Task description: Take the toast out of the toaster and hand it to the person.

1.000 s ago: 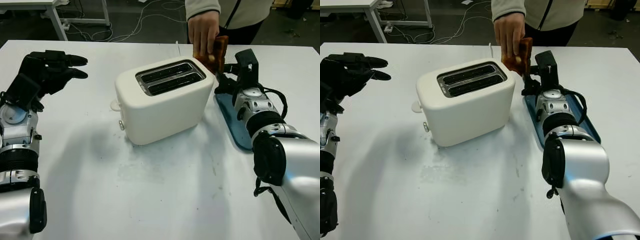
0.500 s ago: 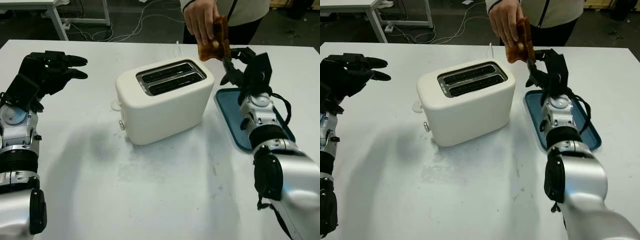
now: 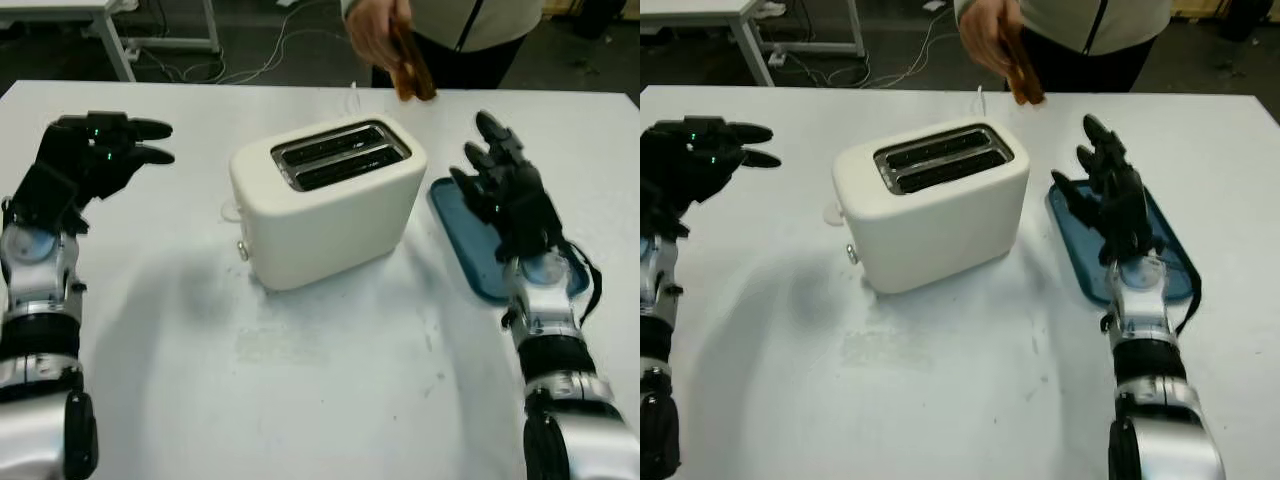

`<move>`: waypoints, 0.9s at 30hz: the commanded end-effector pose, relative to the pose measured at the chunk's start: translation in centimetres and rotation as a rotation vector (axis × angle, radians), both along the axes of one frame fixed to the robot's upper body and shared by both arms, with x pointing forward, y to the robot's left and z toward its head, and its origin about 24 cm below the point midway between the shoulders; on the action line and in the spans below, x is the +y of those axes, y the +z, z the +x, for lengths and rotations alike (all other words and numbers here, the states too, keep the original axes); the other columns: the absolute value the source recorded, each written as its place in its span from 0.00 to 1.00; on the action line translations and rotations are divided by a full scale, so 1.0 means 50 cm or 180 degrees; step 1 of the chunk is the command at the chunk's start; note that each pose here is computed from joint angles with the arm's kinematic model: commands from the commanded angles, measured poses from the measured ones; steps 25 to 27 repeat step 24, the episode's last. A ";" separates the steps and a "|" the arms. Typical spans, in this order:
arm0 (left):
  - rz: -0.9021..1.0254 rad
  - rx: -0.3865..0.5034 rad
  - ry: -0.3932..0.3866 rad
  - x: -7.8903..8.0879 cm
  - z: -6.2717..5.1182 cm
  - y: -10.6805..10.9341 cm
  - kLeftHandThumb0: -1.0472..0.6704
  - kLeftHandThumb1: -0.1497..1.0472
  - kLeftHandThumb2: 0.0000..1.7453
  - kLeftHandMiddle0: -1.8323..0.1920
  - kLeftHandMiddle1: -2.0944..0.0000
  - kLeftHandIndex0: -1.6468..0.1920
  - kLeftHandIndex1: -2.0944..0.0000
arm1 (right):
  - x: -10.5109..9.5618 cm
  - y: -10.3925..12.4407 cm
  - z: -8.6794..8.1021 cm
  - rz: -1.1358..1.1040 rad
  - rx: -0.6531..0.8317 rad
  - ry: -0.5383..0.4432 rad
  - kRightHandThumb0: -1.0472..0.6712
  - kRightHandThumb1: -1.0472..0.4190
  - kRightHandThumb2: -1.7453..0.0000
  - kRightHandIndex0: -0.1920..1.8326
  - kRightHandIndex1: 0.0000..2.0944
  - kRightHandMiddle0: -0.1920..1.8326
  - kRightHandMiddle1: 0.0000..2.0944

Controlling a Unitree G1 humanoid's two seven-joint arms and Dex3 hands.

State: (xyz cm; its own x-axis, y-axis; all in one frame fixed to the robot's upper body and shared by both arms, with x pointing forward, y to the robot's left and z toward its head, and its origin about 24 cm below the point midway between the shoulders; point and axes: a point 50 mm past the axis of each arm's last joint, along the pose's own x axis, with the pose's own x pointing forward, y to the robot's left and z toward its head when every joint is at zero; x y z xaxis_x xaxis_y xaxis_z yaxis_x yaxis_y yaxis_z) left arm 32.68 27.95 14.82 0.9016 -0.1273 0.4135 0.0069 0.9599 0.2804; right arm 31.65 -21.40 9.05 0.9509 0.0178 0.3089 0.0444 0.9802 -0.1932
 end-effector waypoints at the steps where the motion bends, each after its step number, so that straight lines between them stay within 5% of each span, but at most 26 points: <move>1: -0.0071 -0.0085 0.0055 -0.003 -0.012 -0.008 0.00 0.89 0.04 0.38 0.82 0.26 0.99 | 0.022 -0.009 -0.030 0.0118 -0.0034 0.0108 0.00 0.09 0.90 0.11 0.02 0.13 0.01; 7: -0.0312 -0.0060 0.0130 -0.025 -0.032 -0.042 0.00 0.89 0.02 0.36 0.83 0.24 0.99 | 0.076 -0.029 -0.101 0.0078 0.0026 0.0228 0.00 0.09 0.81 0.12 0.02 0.14 0.01; 10: -0.0402 -0.0087 0.0218 -0.039 -0.042 -0.062 0.00 0.89 0.02 0.36 0.84 0.24 0.99 | 0.097 -0.043 -0.126 0.0171 0.0043 0.0236 0.00 0.09 0.69 0.13 0.02 0.15 0.01; 19: -0.0681 -0.0076 0.0334 -0.102 -0.088 -0.156 0.00 0.89 0.07 0.49 0.88 0.38 1.00 | 0.098 -0.120 -0.140 0.0247 0.0353 -0.0085 0.09 0.09 0.57 0.14 0.02 0.16 0.00; 21: -0.0648 -0.0046 0.0342 -0.111 -0.095 -0.174 0.00 0.89 0.08 0.56 0.82 0.43 1.00 | 0.099 -0.126 -0.138 0.0254 0.0385 -0.0126 0.09 0.09 0.57 0.14 0.02 0.16 0.01; 24: -0.0625 0.0044 0.0322 -0.124 -0.103 -0.201 0.00 0.89 0.11 0.79 0.49 0.48 1.00 | 0.102 -0.132 -0.133 0.0339 0.0382 -0.0094 0.11 0.09 0.58 0.16 0.03 0.17 0.01; 27: -0.0625 0.0044 0.0322 -0.124 -0.103 -0.201 0.00 0.89 0.11 0.79 0.49 0.48 1.00 | 0.102 -0.132 -0.133 0.0339 0.0382 -0.0094 0.11 0.09 0.58 0.16 0.03 0.17 0.01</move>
